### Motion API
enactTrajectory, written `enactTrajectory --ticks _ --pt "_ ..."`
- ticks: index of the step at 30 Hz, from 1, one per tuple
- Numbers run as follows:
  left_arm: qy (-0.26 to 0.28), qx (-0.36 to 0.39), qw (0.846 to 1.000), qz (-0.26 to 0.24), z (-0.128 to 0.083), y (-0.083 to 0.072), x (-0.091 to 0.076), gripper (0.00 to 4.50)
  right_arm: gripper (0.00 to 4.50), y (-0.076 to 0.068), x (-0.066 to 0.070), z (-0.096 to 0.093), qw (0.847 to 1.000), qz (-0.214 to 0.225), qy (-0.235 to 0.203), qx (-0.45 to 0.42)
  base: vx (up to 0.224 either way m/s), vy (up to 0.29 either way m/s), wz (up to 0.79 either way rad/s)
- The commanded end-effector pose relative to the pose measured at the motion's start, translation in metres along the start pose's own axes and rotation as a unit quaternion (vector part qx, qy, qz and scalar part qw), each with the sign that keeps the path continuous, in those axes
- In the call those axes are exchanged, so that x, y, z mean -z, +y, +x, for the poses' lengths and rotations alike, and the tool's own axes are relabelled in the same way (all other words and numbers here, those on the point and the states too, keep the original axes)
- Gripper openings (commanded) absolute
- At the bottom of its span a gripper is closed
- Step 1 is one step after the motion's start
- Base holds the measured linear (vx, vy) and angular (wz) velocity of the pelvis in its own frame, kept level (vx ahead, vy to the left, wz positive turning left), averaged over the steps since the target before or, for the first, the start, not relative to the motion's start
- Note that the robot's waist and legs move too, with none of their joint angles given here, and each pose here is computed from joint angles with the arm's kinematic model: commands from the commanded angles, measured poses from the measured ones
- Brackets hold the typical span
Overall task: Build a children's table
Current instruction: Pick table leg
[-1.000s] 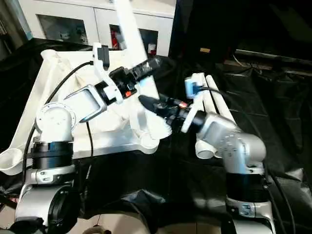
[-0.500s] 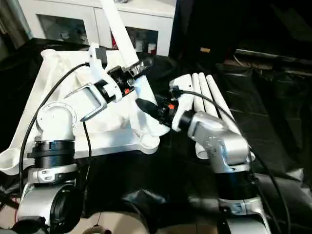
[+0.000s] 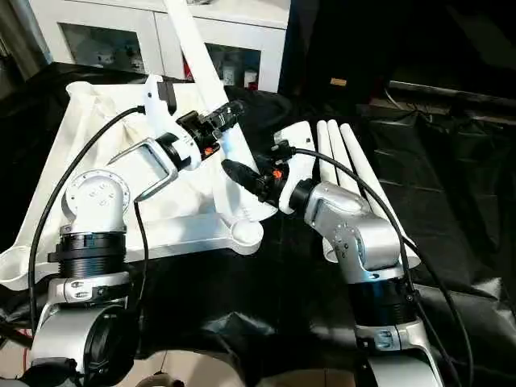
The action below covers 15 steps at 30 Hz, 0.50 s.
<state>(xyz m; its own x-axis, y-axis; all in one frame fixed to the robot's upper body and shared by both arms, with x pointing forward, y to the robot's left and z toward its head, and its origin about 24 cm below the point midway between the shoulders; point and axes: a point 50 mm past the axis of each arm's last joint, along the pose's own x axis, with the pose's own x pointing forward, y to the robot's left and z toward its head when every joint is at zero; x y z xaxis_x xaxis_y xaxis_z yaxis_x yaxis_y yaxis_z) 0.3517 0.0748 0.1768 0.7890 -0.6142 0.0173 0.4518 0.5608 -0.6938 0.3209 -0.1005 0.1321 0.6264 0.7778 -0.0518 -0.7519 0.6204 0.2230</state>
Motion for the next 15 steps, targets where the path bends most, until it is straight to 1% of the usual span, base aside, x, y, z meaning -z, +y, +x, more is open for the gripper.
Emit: enactTrajectory --ticks 1,2,3,4,5,6,8,11,12,13,14,15 --pt "0.019 0.034 0.999 0.033 0.005 -0.011 0.006 1.92 2.43 0.005 -0.002 0.004 1.0 0.018 0.003 -0.023 0.0 0.0 0.0" --pt "0.021 0.038 0.998 0.042 0.004 -0.011 0.006 1.91 2.57 0.006 -0.003 0.004 0.999 0.025 0.001 -0.027 0.0 0.0 0.0" --pt "0.024 0.046 0.997 0.054 0.004 -0.012 0.007 1.9 2.6 0.006 -0.004 0.003 0.999 0.031 0.0 -0.033 0.0 0.0 0.0" --pt "0.024 0.047 0.997 0.056 0.004 -0.012 0.007 1.89 2.76 0.006 -0.004 0.003 0.999 0.031 0.0 -0.033 0.0 0.0 0.0" --pt "0.029 0.072 0.993 0.084 0.001 -0.014 0.005 1.89 2.76 0.007 -0.004 -0.002 0.998 0.032 0.009 -0.054 0.0 0.0 0.0" --pt "0.034 0.094 0.99 0.102 -0.001 -0.016 0.004 1.88 2.92 0.008 -0.004 -0.009 0.996 0.03 0.017 -0.082 0.0 0.0 0.0" --pt "0.047 0.13 0.982 0.125 -0.004 -0.018 0.002 1.88 3.11 0.01 -0.004 -0.018 0.992 0.03 0.03 -0.115 0.0 0.0 0.0" --pt "0.067 0.174 0.972 0.141 -0.008 -0.019 0.0 1.88 3.18 0.01 -0.005 -0.025 0.989 0.044 0.038 -0.139 0.0 0.0 0.0" --pt "0.067 0.174 0.972 0.141 -0.008 -0.019 0.0 1.88 3.18 0.01 -0.005 -0.025 0.989 0.044 0.038 -0.139 0.0 0.0 0.0" --pt "0.074 0.201 0.966 0.144 -0.01 -0.022 -0.001 1.88 3.18 0.01 -0.006 -0.028 0.986 0.048 0.043 -0.152 0.0 0.0 0.0" --pt "0.075 0.204 0.965 0.144 -0.011 -0.022 -0.001 1.88 3.18 0.01 -0.006 -0.029 0.986 0.049 0.043 -0.154 0.0 0.0 0.0" --pt "0.079 0.265 0.949 0.15 -0.017 -0.029 -0.005 1.88 3.18 0.011 -0.006 -0.035 0.982 0.053 0.054 -0.175 0.0 0.0 0.0"
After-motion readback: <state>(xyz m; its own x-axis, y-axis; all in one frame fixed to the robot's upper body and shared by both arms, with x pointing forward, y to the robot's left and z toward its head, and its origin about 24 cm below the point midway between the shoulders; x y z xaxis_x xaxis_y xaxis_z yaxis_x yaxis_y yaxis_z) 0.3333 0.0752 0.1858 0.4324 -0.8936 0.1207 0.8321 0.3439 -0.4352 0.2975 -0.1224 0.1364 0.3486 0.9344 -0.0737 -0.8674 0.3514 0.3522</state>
